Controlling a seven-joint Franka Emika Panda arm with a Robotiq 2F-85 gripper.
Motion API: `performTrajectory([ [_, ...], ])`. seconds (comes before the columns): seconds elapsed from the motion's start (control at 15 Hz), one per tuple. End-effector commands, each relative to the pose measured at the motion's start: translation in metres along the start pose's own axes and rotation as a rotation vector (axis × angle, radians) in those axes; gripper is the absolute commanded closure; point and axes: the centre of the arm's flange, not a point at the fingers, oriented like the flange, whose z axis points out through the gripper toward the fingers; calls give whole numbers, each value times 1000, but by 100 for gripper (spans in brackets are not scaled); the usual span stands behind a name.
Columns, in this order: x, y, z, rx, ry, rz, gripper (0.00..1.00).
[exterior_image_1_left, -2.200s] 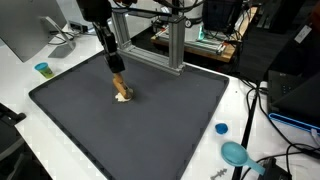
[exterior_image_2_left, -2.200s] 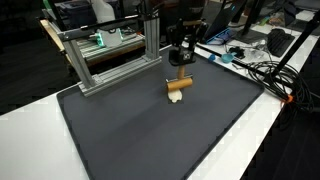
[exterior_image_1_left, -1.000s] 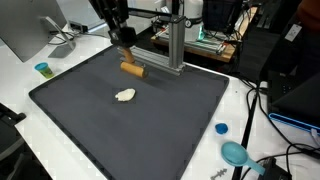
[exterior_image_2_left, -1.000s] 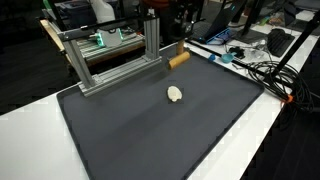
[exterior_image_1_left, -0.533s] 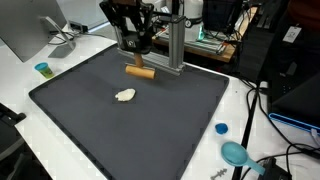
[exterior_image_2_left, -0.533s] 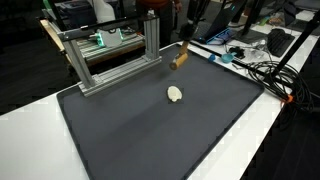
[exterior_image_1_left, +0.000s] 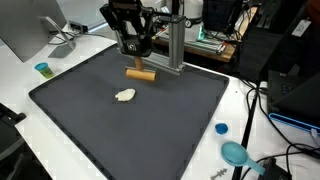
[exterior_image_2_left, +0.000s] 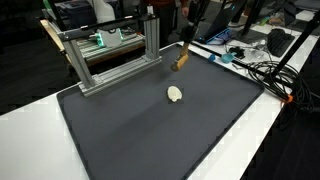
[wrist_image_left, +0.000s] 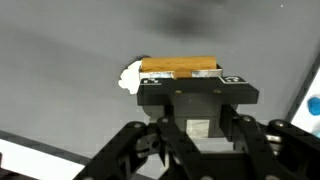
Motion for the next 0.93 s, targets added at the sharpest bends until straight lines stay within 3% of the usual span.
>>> performTrajectory([
  [0.0, -32, 2, 0, 26, 81, -182, 79],
  [0.27, -32, 32, -2, -36, 82, -403, 79],
  [0.47, -25, 68, -5, -31, 79, -563, 79],
  [0.6, -15, 80, 0, 40, 92, -574, 79],
  [0.67, -27, 68, 6, -10, 77, -538, 79],
  [0.73, -27, 74, 9, -4, 76, -537, 54],
  [0.87, -26, 73, 13, -1, 70, -537, 54],
])
